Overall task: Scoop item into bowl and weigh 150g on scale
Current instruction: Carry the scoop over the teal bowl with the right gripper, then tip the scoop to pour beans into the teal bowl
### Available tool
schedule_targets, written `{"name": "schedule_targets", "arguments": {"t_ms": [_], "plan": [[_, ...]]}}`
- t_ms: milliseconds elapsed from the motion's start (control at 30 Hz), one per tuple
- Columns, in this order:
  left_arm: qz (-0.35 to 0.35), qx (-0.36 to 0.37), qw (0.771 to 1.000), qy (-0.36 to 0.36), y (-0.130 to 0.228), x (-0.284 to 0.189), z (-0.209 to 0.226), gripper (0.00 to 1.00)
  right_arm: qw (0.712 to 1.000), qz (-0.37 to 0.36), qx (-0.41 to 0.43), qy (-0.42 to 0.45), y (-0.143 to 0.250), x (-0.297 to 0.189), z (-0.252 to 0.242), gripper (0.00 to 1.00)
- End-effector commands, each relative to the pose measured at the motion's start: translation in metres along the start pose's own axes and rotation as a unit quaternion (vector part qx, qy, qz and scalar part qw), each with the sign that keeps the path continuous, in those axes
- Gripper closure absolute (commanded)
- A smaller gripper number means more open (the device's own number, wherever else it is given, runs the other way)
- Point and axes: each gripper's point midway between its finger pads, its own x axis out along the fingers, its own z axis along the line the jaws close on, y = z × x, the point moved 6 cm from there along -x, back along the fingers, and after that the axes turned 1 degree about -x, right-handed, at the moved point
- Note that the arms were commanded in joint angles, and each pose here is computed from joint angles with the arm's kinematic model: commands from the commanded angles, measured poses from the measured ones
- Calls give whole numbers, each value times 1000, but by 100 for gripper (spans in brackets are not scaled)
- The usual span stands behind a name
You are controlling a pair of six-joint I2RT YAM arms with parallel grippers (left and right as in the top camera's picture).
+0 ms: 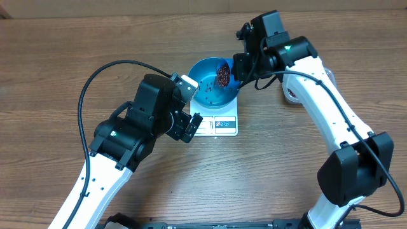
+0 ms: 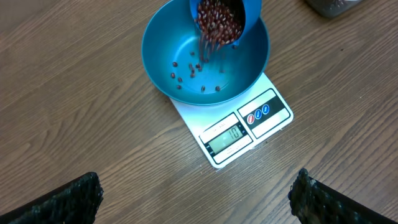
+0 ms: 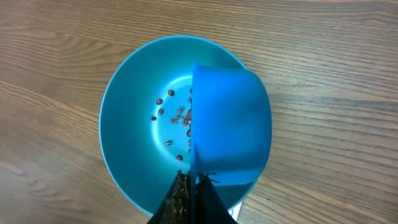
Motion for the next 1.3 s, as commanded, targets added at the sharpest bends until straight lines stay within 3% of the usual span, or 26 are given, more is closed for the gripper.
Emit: {"name": "schedule_targets", "arguments": {"t_ms": [0,700,833,1267], "plan": [[-9,4,1000,3,-7,-3,1,0,999,-29,-17,35,-11,-7,7,96],[-9,4,1000,3,-7,-3,1,0,997,-35,-46,48,-9,-2,27,96],[-9,4,1000,3,-7,-3,1,0,995,-32,-85,51,-6,0,36,96],[-9,4,1000,3,-7,-3,1,0,973,-51,-157,163,0,2,53,96]]}}
